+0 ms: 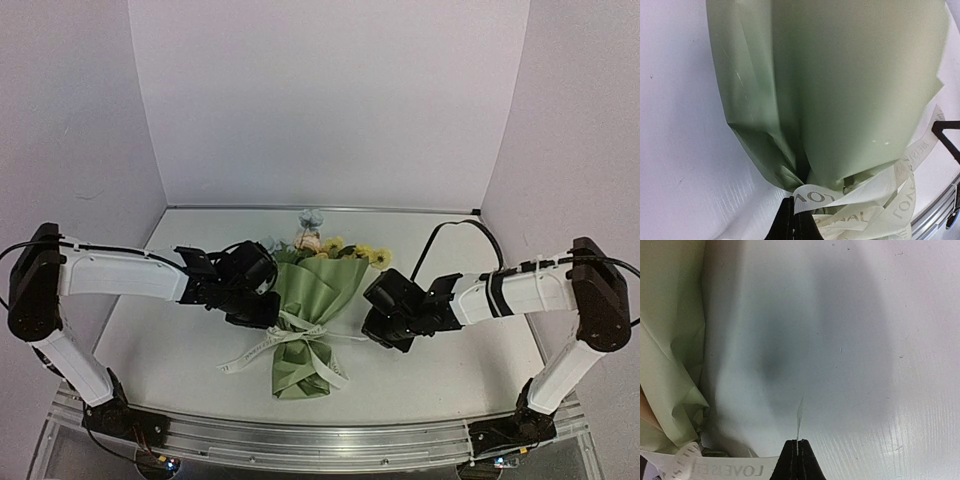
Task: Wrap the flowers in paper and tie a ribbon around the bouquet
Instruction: Cross the half-tied ribbon over the folded bouquet, then tie the half-tied ribbon around the folded bouquet.
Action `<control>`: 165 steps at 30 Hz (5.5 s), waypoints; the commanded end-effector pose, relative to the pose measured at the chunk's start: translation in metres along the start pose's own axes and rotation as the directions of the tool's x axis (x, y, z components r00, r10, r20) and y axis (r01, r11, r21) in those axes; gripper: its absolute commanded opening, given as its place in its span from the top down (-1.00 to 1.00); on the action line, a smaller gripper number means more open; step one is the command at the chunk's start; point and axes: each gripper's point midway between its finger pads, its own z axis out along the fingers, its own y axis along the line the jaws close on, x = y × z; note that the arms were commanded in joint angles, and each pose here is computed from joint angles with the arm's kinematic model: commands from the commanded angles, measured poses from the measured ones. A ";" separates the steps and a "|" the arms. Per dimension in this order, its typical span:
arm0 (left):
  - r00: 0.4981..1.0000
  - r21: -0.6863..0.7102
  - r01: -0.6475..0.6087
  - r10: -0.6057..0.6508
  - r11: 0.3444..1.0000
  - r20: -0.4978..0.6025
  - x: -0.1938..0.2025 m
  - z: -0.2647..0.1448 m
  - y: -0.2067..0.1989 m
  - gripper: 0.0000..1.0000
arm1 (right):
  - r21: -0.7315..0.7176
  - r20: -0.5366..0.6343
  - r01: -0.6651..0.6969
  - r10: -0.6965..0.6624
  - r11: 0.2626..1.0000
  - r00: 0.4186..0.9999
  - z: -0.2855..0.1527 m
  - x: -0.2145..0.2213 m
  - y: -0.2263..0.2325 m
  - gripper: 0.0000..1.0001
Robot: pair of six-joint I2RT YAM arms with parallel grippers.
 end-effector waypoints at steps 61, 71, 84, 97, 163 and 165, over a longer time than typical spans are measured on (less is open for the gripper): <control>0.996 0.090 0.078 -0.081 0.993 0.026 0.014 0.011 0.001 0.46 | 0.007 0.130 0.282 -0.280 0.959 0.951 -0.050 -0.013 0.068 1.00; 0.998 0.063 0.065 -0.066 0.996 0.024 0.008 0.019 -0.002 0.43 | 0.009 0.124 0.283 -0.282 0.959 0.951 -0.049 -0.012 0.067 1.00; 0.989 -0.003 0.093 -0.092 0.996 0.118 -0.018 0.015 0.004 0.81 | 0.022 0.121 0.279 -0.279 0.960 0.953 -0.050 -0.011 0.056 1.00; 0.960 0.061 0.123 -0.134 0.991 0.248 -0.034 -0.017 0.008 0.81 | 0.103 0.097 0.313 -0.322 0.944 0.942 -0.041 0.000 0.028 1.00; 0.947 0.171 0.168 -0.207 0.971 0.245 -0.020 -0.019 0.016 0.99 | 0.287 0.107 0.367 -0.410 0.885 0.906 -0.036 -0.004 -0.027 1.00; 0.948 0.164 0.165 -0.202 0.973 0.245 -0.017 -0.016 0.015 1.00 | 0.304 0.105 0.364 -0.411 0.880 0.906 -0.034 -0.006 -0.032 1.00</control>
